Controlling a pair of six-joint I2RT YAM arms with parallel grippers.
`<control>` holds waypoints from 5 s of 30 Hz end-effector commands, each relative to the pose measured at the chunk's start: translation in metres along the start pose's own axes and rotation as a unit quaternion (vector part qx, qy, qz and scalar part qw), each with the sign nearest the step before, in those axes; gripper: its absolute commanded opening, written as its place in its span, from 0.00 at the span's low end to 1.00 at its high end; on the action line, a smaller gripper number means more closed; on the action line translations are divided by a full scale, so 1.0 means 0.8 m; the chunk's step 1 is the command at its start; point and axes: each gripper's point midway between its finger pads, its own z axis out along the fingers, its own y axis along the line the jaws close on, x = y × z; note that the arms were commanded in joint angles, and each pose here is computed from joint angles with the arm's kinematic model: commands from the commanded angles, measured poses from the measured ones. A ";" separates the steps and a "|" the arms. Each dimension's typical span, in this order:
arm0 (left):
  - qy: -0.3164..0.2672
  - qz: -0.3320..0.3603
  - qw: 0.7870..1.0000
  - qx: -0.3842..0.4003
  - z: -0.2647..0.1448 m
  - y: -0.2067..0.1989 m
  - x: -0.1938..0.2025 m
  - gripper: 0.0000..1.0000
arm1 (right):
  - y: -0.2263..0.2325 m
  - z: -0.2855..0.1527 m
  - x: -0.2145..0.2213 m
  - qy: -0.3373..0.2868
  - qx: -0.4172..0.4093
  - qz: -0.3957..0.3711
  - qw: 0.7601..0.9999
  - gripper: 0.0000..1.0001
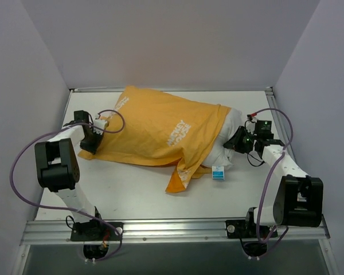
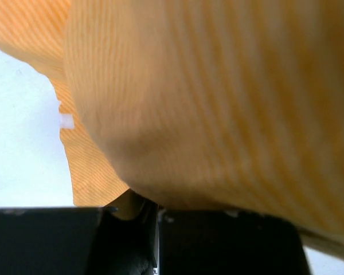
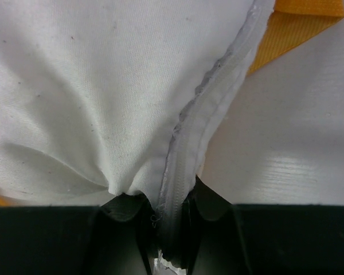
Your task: Remove the pillowcase from the pillow
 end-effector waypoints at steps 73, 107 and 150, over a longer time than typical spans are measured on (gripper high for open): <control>-0.254 0.335 0.888 0.186 -0.309 -0.417 -0.211 0.86 | 0.052 -0.008 0.180 0.038 -0.034 0.044 0.998 0.00; -0.225 0.164 0.960 -0.039 -0.157 -0.114 -0.291 0.02 | 0.071 -0.066 0.159 0.005 -0.041 0.027 0.999 0.00; -0.205 0.247 0.944 0.074 -0.134 -0.255 -0.194 0.02 | 0.229 -0.098 0.085 -0.057 -0.373 -0.017 0.926 1.00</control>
